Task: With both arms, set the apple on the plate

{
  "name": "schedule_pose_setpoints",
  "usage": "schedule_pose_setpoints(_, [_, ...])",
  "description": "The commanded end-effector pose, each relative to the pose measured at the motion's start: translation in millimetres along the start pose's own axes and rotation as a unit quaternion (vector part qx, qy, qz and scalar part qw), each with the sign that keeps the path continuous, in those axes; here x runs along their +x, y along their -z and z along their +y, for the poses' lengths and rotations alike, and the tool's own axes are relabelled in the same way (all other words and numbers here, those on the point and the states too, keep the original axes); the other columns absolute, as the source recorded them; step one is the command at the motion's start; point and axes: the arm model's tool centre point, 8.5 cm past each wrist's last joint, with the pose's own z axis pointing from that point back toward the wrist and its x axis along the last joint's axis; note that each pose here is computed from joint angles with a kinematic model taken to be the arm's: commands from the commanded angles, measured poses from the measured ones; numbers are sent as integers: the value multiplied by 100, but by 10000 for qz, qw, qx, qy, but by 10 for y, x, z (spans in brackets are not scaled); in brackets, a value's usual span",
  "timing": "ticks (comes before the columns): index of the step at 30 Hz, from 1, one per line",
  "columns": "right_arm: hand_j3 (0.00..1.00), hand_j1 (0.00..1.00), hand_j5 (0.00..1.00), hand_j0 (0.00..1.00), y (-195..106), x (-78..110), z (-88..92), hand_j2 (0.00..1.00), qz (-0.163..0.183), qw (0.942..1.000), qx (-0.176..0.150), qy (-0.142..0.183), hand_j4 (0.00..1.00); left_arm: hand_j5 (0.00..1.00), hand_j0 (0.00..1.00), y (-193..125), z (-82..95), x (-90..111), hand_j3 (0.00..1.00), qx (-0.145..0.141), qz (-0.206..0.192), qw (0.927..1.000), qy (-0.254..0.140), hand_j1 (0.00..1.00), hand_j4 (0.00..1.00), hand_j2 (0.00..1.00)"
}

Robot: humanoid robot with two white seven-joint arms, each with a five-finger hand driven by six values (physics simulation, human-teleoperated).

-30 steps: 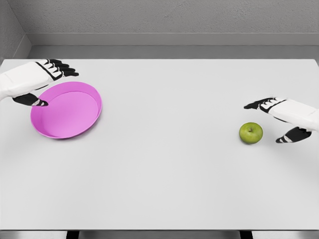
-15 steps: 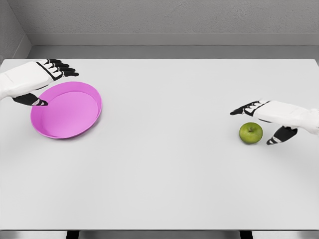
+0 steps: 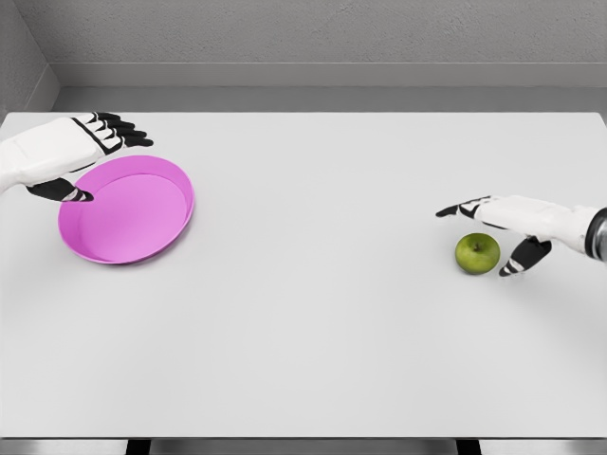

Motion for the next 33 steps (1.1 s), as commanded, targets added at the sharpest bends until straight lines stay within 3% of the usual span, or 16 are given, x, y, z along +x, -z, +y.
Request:
schedule_pose_setpoints(1, [100,100,100,100,93,3,139,100,55,9997,193,154,100,100,100,-4,7,-4,100,15,8,10000,-10,100,100,100])
schedule_pose_setpoints(20, [100,100,100,100,150,-127,286,100,230,9984,424,295,100,100,100,15,-11,8,100,-7,-7,10000,17,100,100,100])
schedule_pose_setpoints(25, [58,58,58,58,156,-119,299,58,219,9983,444,292,58,100,100,15,-12,8,100,-15,-7,10000,18,100,100,100])
schedule_pose_setpoints(33, [46,46,46,46,158,-124,305,46,230,9983,453,300,46,100,100,15,-12,8,100,-15,-7,10000,17,100,100,100])
